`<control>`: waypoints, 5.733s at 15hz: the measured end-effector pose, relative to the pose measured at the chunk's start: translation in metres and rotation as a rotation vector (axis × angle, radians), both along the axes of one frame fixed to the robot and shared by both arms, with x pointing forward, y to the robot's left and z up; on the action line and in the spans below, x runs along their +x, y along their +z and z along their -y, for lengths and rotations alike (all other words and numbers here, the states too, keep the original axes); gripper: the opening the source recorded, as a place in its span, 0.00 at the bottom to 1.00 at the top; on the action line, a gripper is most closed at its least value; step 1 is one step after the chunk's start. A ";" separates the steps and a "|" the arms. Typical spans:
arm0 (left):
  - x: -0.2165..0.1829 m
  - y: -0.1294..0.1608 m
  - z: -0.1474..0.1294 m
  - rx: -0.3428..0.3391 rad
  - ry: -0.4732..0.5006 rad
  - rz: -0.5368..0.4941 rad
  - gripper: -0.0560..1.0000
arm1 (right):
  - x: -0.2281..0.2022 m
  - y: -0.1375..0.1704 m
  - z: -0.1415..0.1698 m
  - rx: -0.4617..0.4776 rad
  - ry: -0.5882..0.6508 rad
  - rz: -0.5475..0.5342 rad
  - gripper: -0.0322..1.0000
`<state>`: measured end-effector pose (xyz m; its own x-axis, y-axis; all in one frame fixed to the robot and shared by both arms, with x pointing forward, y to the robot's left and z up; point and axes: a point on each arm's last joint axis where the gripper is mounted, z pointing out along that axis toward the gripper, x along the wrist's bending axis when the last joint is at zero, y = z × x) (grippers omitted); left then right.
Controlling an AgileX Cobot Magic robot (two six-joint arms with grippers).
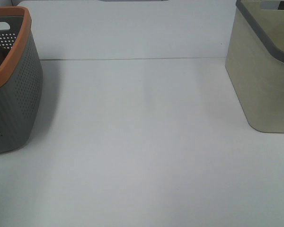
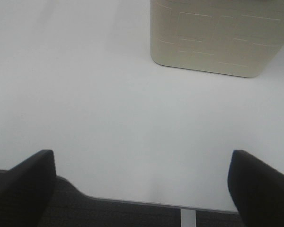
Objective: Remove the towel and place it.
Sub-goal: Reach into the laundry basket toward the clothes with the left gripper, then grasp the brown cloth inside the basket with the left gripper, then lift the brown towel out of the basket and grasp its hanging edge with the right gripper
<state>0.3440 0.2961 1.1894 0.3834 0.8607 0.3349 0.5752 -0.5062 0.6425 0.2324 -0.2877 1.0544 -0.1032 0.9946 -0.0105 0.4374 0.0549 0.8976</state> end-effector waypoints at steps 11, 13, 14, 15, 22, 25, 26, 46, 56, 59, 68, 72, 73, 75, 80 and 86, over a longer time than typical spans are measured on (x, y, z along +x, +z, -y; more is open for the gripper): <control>0.258 -0.049 -0.012 0.352 -0.357 -0.326 0.99 | 0.000 0.000 0.000 0.000 0.000 0.000 0.96; 0.273 -0.063 -0.030 0.388 -0.358 -0.315 0.99 | 0.000 0.000 0.000 0.000 0.000 0.000 0.96; 0.279 -0.069 -0.039 0.401 -0.351 -0.303 0.99 | 0.000 0.000 0.000 0.000 0.000 0.000 0.96; 0.285 -0.077 -0.045 0.417 -0.360 -0.311 0.99 | 0.000 0.000 0.000 0.000 0.000 0.000 0.96; 0.323 -0.160 -0.056 0.452 -0.495 -0.466 0.98 | 0.000 0.000 0.000 0.000 0.000 0.000 0.96; 0.342 -0.199 -0.058 0.458 -0.503 -0.460 0.98 | 0.000 0.000 0.000 0.000 0.000 0.000 0.96; 0.346 -0.207 -0.058 0.454 -0.503 -0.458 0.98 | 0.000 0.000 0.000 0.000 0.000 0.000 0.96; 0.352 -0.243 -0.050 0.353 -0.537 -0.509 0.05 | 0.000 0.000 0.000 0.000 0.000 0.000 0.96; 0.295 -0.052 -0.045 0.407 -0.408 -0.238 0.05 | 0.000 0.000 0.000 0.000 0.000 0.000 0.96; 0.263 -0.003 -0.038 0.395 -0.371 -0.099 0.05 | 0.000 0.000 0.000 0.000 0.000 0.000 0.96; 0.163 0.115 0.003 0.314 -0.505 0.496 0.05 | 0.000 0.000 0.000 0.000 0.000 0.000 0.96; 0.136 0.145 0.021 0.247 -0.636 0.712 0.05 | 0.000 0.001 -0.002 0.025 0.016 0.006 0.96; 0.134 0.149 0.022 0.252 -0.641 0.733 0.05 | 0.000 0.001 -0.003 0.033 0.023 0.009 0.96; 0.128 0.162 0.033 0.269 -0.687 0.808 0.05 | 0.001 0.004 -0.009 0.068 0.079 0.020 0.96; 0.147 0.136 0.107 0.232 -0.967 0.744 0.05 | 0.032 0.023 -0.014 0.129 0.129 0.106 0.96; 0.181 0.079 0.182 0.246 -1.154 0.539 0.05 | 0.071 0.028 -0.017 0.285 0.118 0.031 0.96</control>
